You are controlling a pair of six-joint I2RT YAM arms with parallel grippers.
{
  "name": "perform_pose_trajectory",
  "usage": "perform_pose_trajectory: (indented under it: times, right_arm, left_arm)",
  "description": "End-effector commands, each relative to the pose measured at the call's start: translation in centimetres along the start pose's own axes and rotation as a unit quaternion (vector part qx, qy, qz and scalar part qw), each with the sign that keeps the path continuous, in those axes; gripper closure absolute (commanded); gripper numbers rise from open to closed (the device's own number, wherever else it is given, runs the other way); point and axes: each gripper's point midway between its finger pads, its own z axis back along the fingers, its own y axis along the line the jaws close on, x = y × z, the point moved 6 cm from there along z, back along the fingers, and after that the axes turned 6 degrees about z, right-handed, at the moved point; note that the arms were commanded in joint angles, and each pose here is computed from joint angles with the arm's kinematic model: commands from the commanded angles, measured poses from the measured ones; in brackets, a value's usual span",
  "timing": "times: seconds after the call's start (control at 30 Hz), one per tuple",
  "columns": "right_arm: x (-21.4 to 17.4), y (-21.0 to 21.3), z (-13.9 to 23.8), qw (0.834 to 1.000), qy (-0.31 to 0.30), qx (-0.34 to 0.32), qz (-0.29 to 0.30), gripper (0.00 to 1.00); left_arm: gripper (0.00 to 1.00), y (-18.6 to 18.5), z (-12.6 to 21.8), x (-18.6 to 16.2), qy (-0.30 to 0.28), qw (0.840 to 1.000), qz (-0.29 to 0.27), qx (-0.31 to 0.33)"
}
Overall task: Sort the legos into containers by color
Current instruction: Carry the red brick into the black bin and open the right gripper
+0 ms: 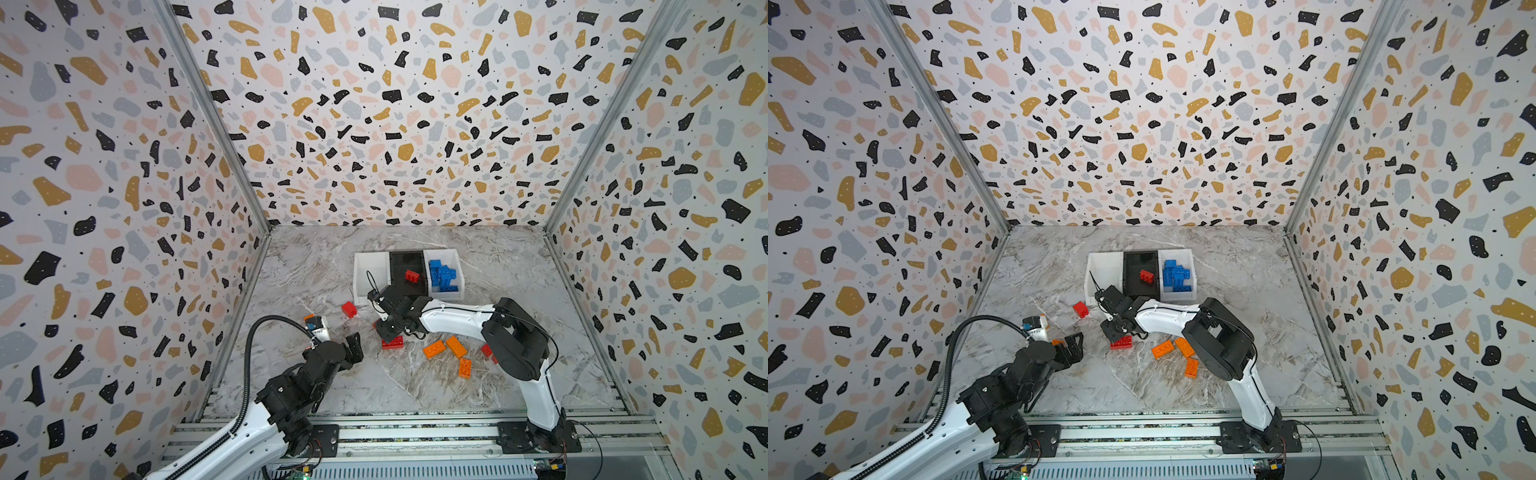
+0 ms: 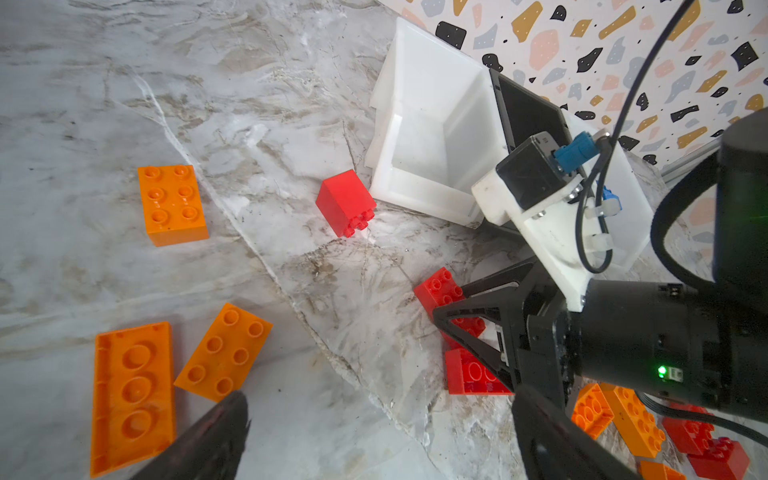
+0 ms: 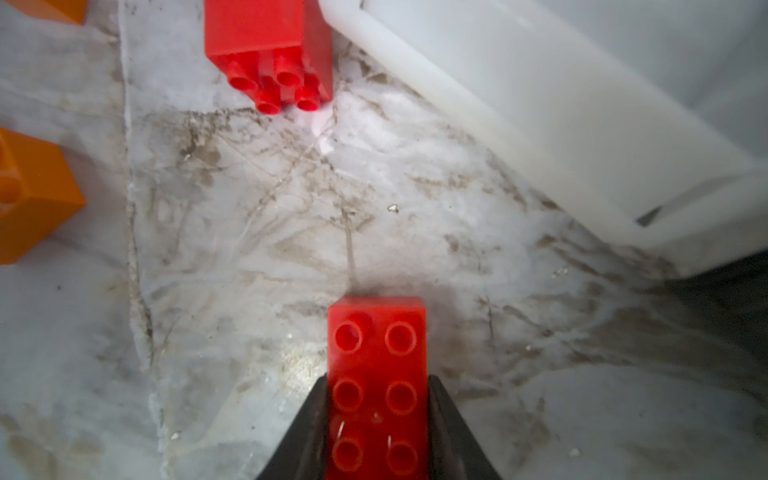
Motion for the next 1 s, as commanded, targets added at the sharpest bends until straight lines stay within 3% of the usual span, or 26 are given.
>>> perform_pose_trajectory:
  times: [0.0,0.27,0.7,0.77,0.9,0.97]
  right_arm:
    - [2.2,-0.4,3.9,0.999,-0.039,-0.030,0.002,0.65]
    - [5.4,-5.7,9.9,0.988,-0.124,-0.084,-0.045,0.66]
    - [8.9,-14.7,8.8,0.980,-0.146,-0.099,-0.095,0.61]
    - [9.4,-14.9,8.7,0.980,-0.147,-0.096,-0.092,0.56]
    - [9.8,-14.8,8.9,0.981,-0.144,-0.095,-0.086,0.33]
    - [9.6,-14.7,9.7,0.981,-0.149,-0.094,-0.087,0.29]
  left_arm:
    - [0.00,-1.1,0.3,1.3,-0.023,1.000,0.001,-0.014]
    - [0.00,-1.6,0.4,1.7,-0.024,1.000,-0.002,-0.020]
    - [0.00,-2.4,-0.5,1.5,-0.017,1.000,0.006,-0.021]
    - [0.00,-2.2,-0.6,1.6,-0.021,1.000,0.009,-0.012]
    - [0.00,-1.9,-0.8,1.8,-0.036,0.999,0.014,0.002]
    - [0.00,-1.9,-1.1,2.0,-0.043,0.999,0.016,0.009]
